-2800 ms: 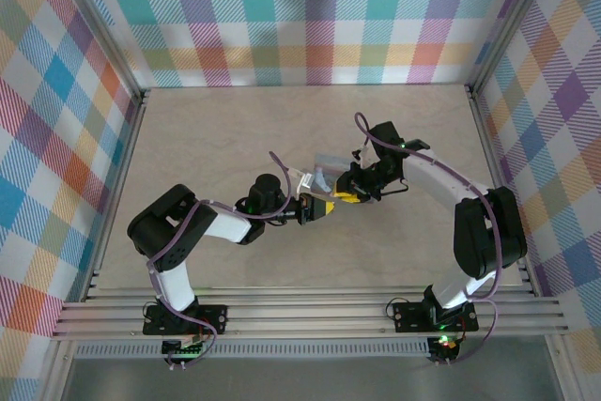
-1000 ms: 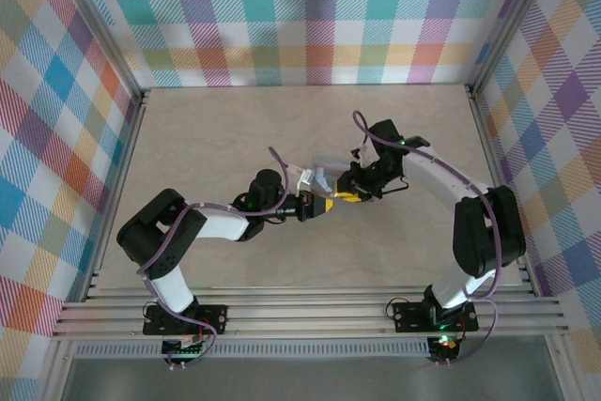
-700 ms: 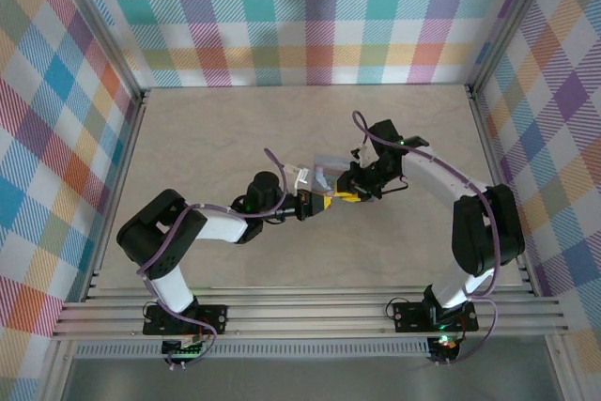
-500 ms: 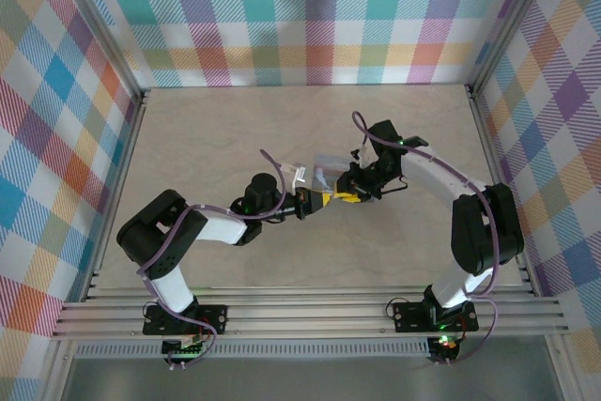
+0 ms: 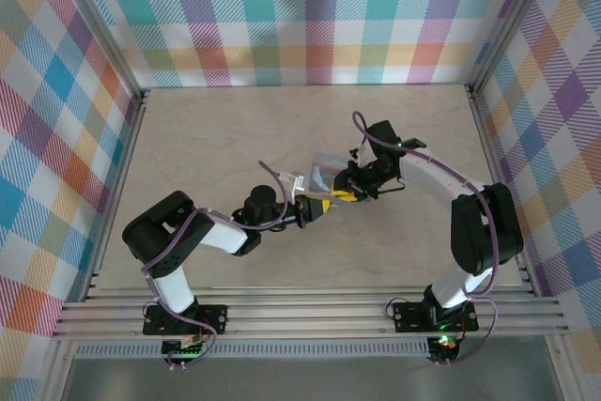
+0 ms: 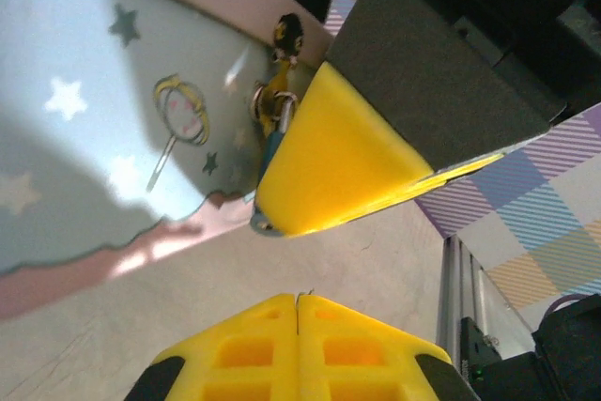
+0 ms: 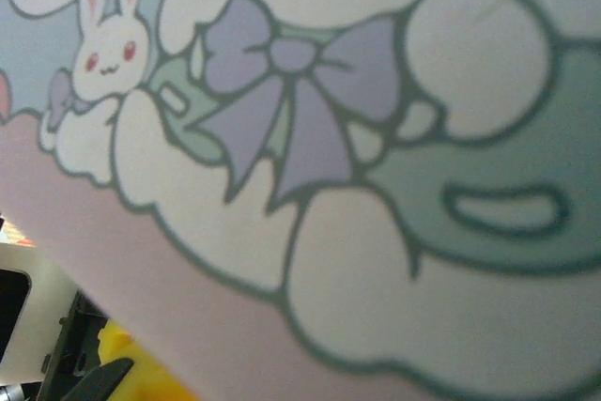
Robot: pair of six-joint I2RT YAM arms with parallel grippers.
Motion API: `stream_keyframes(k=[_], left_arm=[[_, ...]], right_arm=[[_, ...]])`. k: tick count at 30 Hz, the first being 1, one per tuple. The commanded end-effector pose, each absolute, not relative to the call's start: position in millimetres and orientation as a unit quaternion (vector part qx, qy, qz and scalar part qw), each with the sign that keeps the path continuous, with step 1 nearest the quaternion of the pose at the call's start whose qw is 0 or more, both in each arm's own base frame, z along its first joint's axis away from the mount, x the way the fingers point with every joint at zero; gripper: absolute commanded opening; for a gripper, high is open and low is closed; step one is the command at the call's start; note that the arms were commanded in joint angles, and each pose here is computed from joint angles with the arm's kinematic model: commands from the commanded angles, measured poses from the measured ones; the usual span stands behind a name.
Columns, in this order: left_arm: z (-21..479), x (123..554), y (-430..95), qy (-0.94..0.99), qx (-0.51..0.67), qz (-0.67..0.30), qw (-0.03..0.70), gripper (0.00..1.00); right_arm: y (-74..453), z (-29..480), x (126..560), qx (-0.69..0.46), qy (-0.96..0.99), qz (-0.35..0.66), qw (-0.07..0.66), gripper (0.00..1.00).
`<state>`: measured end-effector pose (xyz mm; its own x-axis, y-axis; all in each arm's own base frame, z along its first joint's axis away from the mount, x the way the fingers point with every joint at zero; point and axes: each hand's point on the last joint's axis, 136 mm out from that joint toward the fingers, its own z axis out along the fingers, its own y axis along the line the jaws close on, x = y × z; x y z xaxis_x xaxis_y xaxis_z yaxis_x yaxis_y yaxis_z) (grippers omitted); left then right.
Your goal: Unlock a padlock with a key
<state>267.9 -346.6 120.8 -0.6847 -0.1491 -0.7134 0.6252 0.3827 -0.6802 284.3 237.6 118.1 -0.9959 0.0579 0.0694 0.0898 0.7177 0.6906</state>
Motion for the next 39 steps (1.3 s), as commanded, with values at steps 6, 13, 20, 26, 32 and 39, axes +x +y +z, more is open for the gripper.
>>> stream_keyframes(k=[6, 13, 20, 26, 32, 39], left_arm=[[114, 255, -324, 0.765, 0.154, -0.5, 0.374, 0.0], [123, 248, -304, 0.787, 0.162, -0.456, 0.383, 0.0], [141, 242, -278, 0.811, 0.166, -0.403, 0.39, 0.0], [166, 239, -259, 0.816, 0.146, -0.392, 0.398, 0.0], [202, 238, -256, 0.803, 0.1, -0.436, 0.393, 0.0], [260, 234, -273, 0.734, 0.072, -0.552, 0.39, 0.0]], right_arm=[[237, 67, 289, -0.02, -0.95, -0.312, -0.013, 0.0], [249, 30, 280, -0.01, -0.954, -0.299, -0.011, 0.08], [259, 18, 272, -0.021, -0.942, -0.334, 0.009, 0.37], [266, 62, 270, -0.008, -0.926, -0.377, -0.019, 0.57], [263, 145, 265, 0.017, -0.897, -0.427, -0.108, 0.59], [267, 245, 249, 0.054, -0.811, -0.544, -0.209, 0.58]])
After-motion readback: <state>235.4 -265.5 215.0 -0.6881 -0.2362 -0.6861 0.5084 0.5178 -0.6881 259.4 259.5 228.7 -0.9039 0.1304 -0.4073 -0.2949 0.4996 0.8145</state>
